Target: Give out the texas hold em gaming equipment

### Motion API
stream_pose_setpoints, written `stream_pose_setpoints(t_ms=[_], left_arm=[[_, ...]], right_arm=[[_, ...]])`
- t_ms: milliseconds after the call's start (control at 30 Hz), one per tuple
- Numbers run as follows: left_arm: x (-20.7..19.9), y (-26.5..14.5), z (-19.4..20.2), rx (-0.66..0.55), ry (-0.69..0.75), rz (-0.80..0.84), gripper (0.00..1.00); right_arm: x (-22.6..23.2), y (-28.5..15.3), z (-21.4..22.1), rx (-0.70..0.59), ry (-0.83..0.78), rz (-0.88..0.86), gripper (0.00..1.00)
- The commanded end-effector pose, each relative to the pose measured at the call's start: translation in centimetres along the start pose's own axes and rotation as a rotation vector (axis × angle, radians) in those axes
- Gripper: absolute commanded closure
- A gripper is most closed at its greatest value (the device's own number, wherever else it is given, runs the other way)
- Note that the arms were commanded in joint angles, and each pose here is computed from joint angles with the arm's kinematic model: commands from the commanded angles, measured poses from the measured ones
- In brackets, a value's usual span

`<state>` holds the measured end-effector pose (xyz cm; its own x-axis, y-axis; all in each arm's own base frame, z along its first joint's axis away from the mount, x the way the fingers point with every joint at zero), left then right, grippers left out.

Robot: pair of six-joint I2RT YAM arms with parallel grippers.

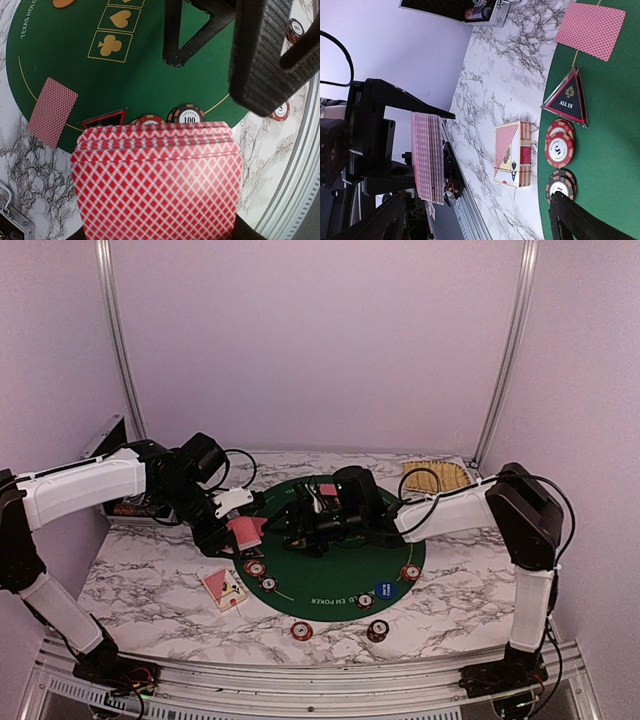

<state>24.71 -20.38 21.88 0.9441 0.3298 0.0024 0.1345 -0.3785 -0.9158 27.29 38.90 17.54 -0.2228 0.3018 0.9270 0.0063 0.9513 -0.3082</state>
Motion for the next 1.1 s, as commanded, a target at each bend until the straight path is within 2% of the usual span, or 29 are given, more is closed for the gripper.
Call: stream_pose_setpoints(t_ms=[0,600,1067], left_arm=[[0.1,-1.5,-0.9,-0.063,0.014,-0.013,1.00],[0.1,-1.6,-1.0,-0.069,0.010,-0.015,1.00],[0.0,-2.0,-1.1,-0.084,0.007,-0.012,1.00]], right_arm=[[1.6,1.1,-0.1,0.011,-0.011,-0.086,0.01],[2.2,3.9,-0.3,0.048,-0.005,-0.142,0.01],[2.3,6.7,-0.8,0.065,0.013,-0.210,0.08]])
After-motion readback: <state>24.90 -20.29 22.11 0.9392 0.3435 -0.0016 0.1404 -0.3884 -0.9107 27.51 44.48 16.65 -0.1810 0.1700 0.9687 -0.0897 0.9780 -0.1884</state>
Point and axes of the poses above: each gripper's point midway between its finger pads, its own y axis out along the fingers, its own x axis along the line the jaws close on, z = x × y, the point moved 9 cm from there along -y, back along the fingers, and after that the axes turned 6 degrees about y, right-handed, at the moved point
